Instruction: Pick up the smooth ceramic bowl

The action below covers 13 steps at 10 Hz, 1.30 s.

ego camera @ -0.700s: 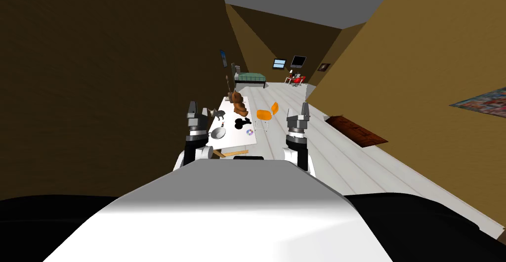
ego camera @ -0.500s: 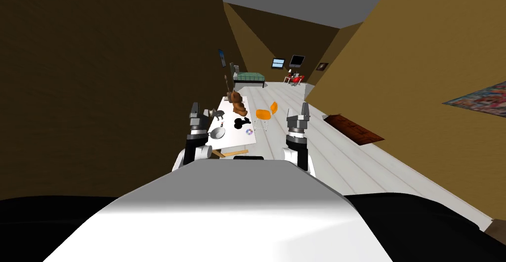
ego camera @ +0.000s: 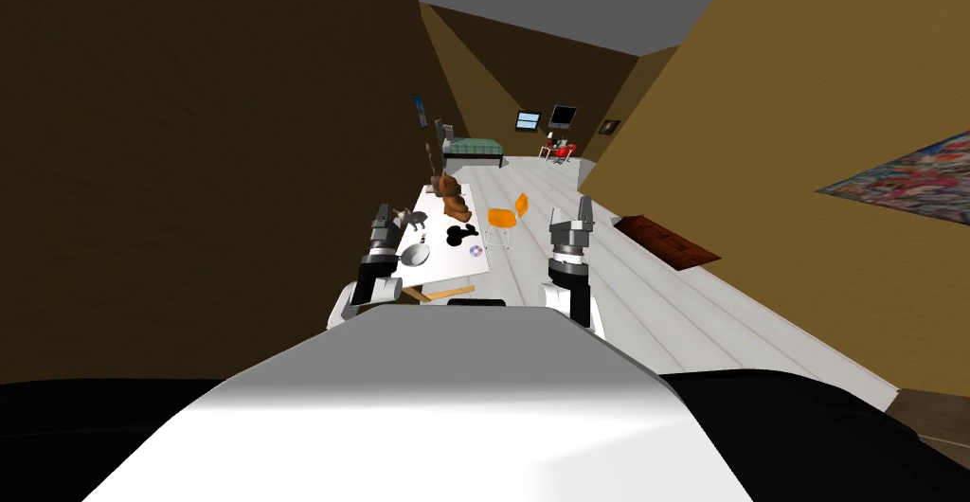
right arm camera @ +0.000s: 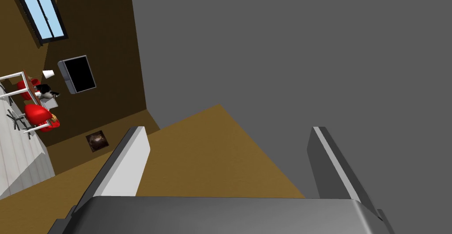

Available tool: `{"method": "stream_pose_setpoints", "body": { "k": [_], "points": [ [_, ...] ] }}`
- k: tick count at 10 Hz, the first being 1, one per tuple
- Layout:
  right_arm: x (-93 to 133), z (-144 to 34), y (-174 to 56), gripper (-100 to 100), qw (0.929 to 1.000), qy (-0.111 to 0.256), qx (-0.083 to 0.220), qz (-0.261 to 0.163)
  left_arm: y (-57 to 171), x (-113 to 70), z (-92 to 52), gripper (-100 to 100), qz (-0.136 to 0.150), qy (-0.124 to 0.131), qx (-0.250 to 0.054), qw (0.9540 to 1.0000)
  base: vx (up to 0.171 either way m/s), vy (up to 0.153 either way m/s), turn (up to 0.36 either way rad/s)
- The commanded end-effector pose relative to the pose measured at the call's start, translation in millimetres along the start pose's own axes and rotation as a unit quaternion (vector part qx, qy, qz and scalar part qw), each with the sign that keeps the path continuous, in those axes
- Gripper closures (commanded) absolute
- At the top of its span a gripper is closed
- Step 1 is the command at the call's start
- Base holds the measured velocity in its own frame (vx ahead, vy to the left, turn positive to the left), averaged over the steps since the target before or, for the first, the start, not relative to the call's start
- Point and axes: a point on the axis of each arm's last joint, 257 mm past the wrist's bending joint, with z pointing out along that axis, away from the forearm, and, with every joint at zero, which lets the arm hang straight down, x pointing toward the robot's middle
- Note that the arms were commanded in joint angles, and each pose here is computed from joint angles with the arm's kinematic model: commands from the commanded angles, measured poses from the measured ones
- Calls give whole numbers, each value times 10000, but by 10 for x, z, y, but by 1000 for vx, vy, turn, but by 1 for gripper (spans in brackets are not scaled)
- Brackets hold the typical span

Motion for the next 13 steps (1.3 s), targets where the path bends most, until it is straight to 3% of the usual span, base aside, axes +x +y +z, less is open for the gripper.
{"method": "stream_pose_setpoints", "body": {
  "k": [1,5,6,9,10,11,12,13],
  "points": [
    [0,0,0,0,10000,0,0,0,148,-3,18,-100,36,3,-164,9999,-23,1,-23],
    [0,0,0,0,10000,0,0,0,718,-187,49,-100,228,-24,-864,9960,-24,-4,-55],
    [0,0,0,0,10000,0,0,0,729,-187,45,-100,227,-24,-875,9959,-18,-2,-21],
    [0,0,0,0,10000,0,0,0,1133,-354,33,-100,339,-81,-1388,9897,-29,-10,-54],
    [0,0,0,0,10000,0,0,0,1335,-450,17,-100,386,-123,-1651,9855,-23,-10,-55],
    [0,0,0,0,10000,0,0,0,1335,-450,17,-100,386,-123,-1651,9855,-18,-7,-25],
    [0,0,0,0,10000,0,0,0,1534,-553,-8,-100,427,-173,-1917,9804,-20,-10,-65],
    [0,0,0,0,10000,0,0,0,1534,-553,-8,-100,427,-173,-1917,9804,-17,-7,-25]
  ]
}}
